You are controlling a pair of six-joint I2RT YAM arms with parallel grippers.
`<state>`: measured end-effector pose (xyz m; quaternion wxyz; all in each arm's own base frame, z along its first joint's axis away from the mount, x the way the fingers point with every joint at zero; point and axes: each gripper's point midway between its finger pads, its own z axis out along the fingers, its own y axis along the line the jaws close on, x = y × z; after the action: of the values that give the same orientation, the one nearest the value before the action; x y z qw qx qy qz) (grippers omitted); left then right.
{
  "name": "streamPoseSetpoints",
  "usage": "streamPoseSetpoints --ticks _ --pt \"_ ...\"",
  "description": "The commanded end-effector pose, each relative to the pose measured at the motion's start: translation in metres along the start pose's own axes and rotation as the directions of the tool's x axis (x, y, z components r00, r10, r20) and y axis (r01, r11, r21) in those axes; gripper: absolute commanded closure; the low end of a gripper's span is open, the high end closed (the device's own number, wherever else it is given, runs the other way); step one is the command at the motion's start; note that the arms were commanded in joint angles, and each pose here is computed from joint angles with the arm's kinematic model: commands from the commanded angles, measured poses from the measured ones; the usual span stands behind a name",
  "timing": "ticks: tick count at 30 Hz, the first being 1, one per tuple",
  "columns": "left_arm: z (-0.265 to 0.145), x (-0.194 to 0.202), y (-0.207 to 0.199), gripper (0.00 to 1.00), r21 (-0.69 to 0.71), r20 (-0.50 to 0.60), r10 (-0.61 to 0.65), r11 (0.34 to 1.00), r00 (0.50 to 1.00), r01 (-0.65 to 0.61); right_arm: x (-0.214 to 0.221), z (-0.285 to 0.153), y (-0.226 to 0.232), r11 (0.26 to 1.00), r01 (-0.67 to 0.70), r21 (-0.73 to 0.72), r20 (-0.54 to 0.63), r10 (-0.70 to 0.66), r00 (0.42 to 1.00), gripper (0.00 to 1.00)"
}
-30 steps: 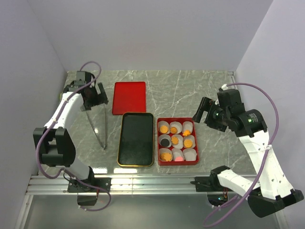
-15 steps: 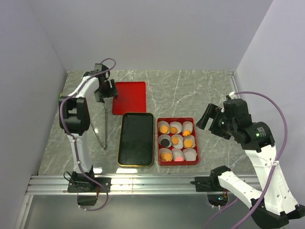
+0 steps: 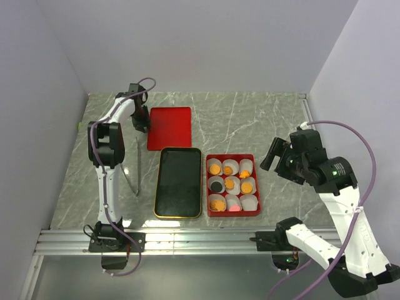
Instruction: Pack the cookies
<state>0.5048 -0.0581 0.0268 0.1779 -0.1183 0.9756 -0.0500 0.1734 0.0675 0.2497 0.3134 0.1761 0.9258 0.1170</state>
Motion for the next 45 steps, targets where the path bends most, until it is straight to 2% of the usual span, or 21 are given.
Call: streamPoseSetpoints --ticks 1,5,7,13,16,18,19,21,23,24,26,27,34,39,41,44,45 --pt "0.005 -0.003 -0.004 0.68 -0.017 -0.003 0.054 0.998 0.999 -0.054 -0.014 -0.006 -0.001 1.0 -0.01 0.016 0.052 0.009 0.999 0.05" --pt "0.013 0.007 -0.002 0.79 -0.022 -0.024 0.064 0.998 0.998 -0.065 -0.018 -0.005 -0.001 1.0 -0.007 0.027 0.062 0.005 0.998 0.05" --pt "0.014 0.008 -0.001 0.99 -0.021 -0.024 0.061 0.998 0.998 -0.062 -0.02 -0.004 -0.001 1.0 -0.003 0.03 0.064 0.001 0.998 0.05" --pt "0.0 -0.008 0.0 1.0 -0.001 0.007 0.038 0.999 0.999 -0.038 -0.026 -0.006 0.003 1.0 0.005 0.021 0.067 -0.006 0.998 0.05" --pt "-0.028 -0.037 0.003 1.0 0.074 0.081 -0.035 0.997 0.996 0.029 -0.029 -0.006 0.011 1.0 0.013 -0.003 0.06 -0.013 0.998 0.05" --pt "-0.047 -0.051 -0.006 1.0 0.181 0.104 -0.077 0.982 0.992 0.057 -0.035 -0.008 0.019 0.999 0.019 -0.026 0.06 -0.018 0.998 0.05" --pt "-0.067 -0.068 -0.003 1.0 0.228 0.157 -0.104 0.971 0.982 0.067 -0.038 -0.009 0.023 0.999 0.022 -0.037 0.062 -0.02 0.998 0.05" --pt "-0.091 -0.074 -0.023 1.0 0.362 0.172 -0.122 0.931 0.978 0.053 -0.048 -0.013 0.035 0.997 0.03 -0.074 0.068 -0.025 0.997 0.05" --pt "-0.123 -0.083 -0.038 1.0 0.45 0.233 -0.124 0.893 0.965 0.006 -0.057 -0.011 0.046 0.995 0.034 -0.091 0.059 -0.028 0.998 0.05" --pt "-0.135 -0.083 -0.049 1.0 0.506 0.237 -0.119 0.862 0.964 -0.018 -0.069 -0.022 0.056 0.992 0.032 -0.125 0.088 -0.021 0.996 0.05" --pt "-0.161 -0.085 -0.058 1.0 0.55 0.276 -0.133 0.834 0.952 -0.043 -0.076 -0.021 0.075 0.984 0.032 -0.175 0.051 -0.023 0.998 0.05" --pt "-0.172 -0.084 -0.063 1.0 0.575 0.283 -0.136 0.816 0.949 -0.055 -0.087 -0.033 0.088 0.974 0.034 -0.224 0.075 -0.018 0.997 0.05" --pt "-0.251 -0.076 -0.075 1.0 0.549 0.434 -0.08 0.813 0.898 -0.192 -0.1 -0.049 0.159 0.875 -0.005 -0.485 -0.056 -0.025 0.998 0.07" --pt "-0.291 -0.04 -0.109 1.0 0.575 0.471 0.018 0.752 0.882 -0.322 -0.102 -0.05 0.194 0.792 -0.067 -0.607 -0.167 -0.045 0.985 0.07" --pt "-0.307 -0.029 -0.11 1.0 0.54 0.511 0.012 0.774 0.86 -0.331 -0.101 -0.043 0.201 0.773 -0.131 -0.62 -0.235 -0.024 0.972 0.08" --pt "-0.327 -0.009 -0.123 1.0 0.51 0.55 0.015 0.785 0.835 -0.351 -0.09 -0.05 0.215 0.693 -0.248 -0.676 -0.36 -0.018 0.933 0.09" --pt "-0.328 -0.004 -0.128 1.0 0.443 0.579 0.037 0.825 0.815 -0.352 -0.086 -0.055 0.218 0.666 -0.279 -0.691 -0.395 -0.025 0.918 0.09"
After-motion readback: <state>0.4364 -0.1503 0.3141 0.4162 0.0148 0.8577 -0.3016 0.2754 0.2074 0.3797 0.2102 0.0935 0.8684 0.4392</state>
